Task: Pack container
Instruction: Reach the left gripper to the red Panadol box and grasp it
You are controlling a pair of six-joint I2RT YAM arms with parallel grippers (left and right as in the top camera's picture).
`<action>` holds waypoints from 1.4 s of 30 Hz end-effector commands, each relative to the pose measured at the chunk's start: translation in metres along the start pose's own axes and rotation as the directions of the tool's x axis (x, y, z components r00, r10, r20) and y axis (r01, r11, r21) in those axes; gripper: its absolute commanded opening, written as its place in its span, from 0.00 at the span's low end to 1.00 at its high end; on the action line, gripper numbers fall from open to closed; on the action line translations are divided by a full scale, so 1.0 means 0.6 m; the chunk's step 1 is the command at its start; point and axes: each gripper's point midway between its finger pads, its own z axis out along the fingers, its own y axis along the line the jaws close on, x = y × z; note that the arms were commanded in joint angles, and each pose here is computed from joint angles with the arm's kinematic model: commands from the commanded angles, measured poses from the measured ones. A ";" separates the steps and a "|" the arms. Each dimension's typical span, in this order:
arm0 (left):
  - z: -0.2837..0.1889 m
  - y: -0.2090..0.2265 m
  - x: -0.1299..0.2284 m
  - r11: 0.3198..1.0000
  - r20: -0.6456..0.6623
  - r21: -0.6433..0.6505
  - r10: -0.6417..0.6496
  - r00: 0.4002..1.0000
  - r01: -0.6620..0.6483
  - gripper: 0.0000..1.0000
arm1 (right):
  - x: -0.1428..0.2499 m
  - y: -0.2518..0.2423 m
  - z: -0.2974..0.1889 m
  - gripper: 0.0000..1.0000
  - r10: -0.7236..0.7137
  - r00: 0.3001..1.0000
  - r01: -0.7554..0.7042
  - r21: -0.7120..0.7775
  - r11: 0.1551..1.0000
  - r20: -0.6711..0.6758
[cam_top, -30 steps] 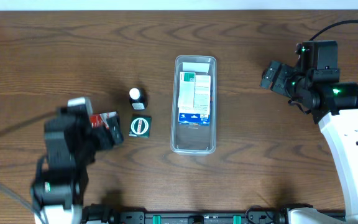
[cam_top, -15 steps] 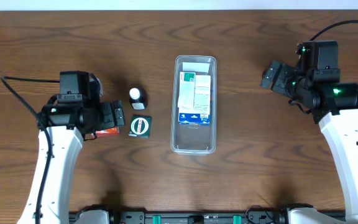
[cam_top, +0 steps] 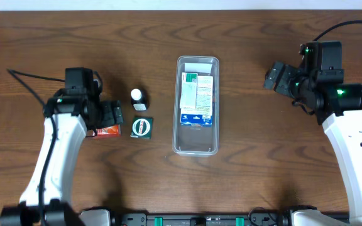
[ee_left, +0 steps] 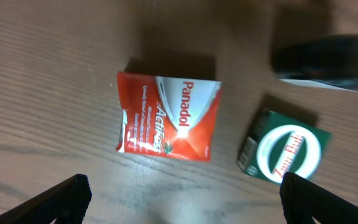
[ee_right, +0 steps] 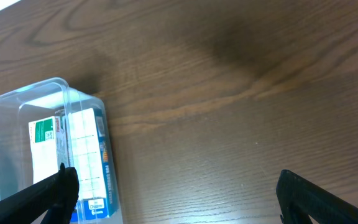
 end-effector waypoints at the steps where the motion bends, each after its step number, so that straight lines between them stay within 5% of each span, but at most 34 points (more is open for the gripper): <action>1: 0.029 0.017 -0.001 0.999 -0.048 -0.038 -0.015 0.999 0.014 0.98 | -0.005 -0.003 -0.003 0.99 -0.007 1.000 0.007 0.006 1.000 0.008; 29: 0.162 0.020 0.026 0.998 -0.239 0.010 0.056 0.969 -0.055 0.99 | -0.005 -0.003 -0.003 0.99 -0.007 1.000 0.007 0.006 1.000 0.009; 36: 0.159 0.021 0.036 0.998 -0.264 0.008 0.055 0.963 -0.055 0.76 | -0.005 -0.003 -0.003 0.99 -0.007 1.000 0.007 0.006 1.000 0.008; 42: 0.151 0.022 0.043 0.998 -0.283 0.006 0.054 0.957 -0.055 0.74 | -0.005 -0.003 -0.003 0.99 -0.007 1.000 0.007 0.006 1.000 0.008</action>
